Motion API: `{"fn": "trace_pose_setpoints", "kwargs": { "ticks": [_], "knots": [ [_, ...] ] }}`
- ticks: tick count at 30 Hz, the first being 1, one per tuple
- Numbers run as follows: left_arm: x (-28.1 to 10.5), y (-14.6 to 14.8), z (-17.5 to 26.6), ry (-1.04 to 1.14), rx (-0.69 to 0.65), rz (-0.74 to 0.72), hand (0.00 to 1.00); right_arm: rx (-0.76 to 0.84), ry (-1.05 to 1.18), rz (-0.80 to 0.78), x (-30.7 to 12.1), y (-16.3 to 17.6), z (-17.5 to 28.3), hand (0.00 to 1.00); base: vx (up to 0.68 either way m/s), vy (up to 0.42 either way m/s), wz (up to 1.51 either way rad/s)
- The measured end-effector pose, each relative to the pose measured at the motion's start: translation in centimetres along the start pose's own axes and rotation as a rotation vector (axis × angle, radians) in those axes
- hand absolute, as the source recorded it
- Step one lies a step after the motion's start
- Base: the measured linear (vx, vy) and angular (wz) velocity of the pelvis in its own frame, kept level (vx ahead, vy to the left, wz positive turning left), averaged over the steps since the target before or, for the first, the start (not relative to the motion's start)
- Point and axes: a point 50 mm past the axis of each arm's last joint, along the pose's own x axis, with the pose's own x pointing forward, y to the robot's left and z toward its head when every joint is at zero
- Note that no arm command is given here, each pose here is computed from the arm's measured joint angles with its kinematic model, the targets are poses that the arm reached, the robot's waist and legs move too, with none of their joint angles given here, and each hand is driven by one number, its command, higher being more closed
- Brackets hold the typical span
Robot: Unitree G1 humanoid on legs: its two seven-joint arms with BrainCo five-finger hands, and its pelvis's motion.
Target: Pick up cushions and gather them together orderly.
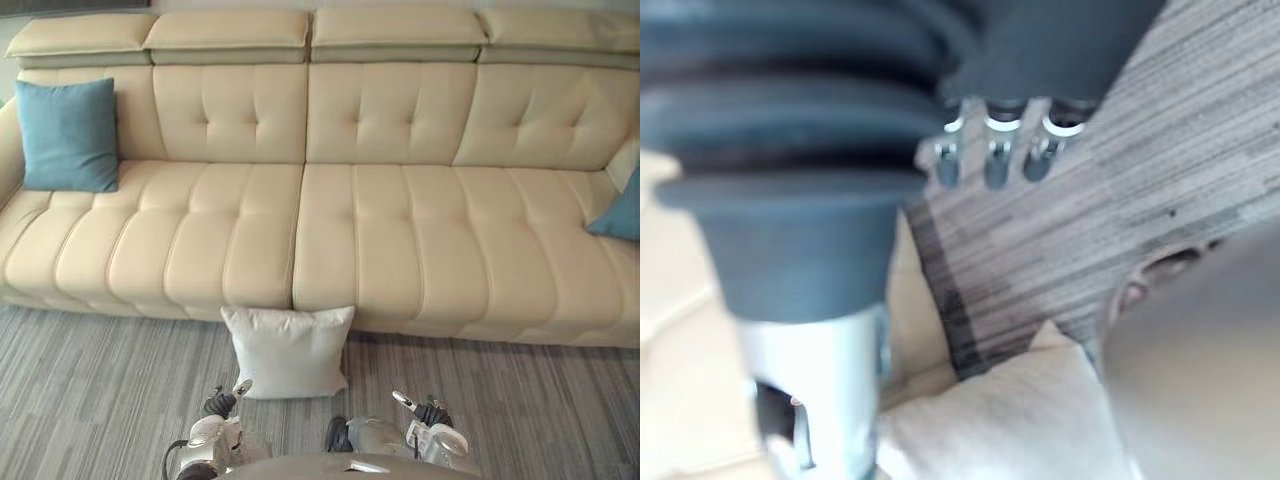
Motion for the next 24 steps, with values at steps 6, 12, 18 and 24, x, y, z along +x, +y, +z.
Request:
{"fn": "trace_pose_setpoints", "kwargs": {
  "ticks": [6, 12, 18, 24],
  "knots": [
    [0.0, 0.1, 0.5, -0.022, -0.003, 0.003, 0.00, 0.002, 0.026, -0.011, -0.2, -0.4, -0.8, 0.00, 0.35, 0.190, -0.24],
    [0.2, 2.6, 0.0, 0.002, 0.058, 0.053, 0.00, 0.039, 0.083, 0.019, -1.0, 1.2, -2.9, 0.00, 0.22, 0.140, 0.13],
    [-0.2, 3.0, -1.8, 0.058, 0.064, 0.059, 0.00, 0.027, 0.096, 0.009, -1.0, 0.8, -3.2, 0.00, 0.04, -0.011, -0.06],
    [-0.5, 2.7, -2.8, 0.093, 0.079, 0.046, 0.00, 0.011, 0.095, -0.012, -0.8, -0.1, -3.0, 0.00, -0.08, -0.033, -0.01]
  ]
}}
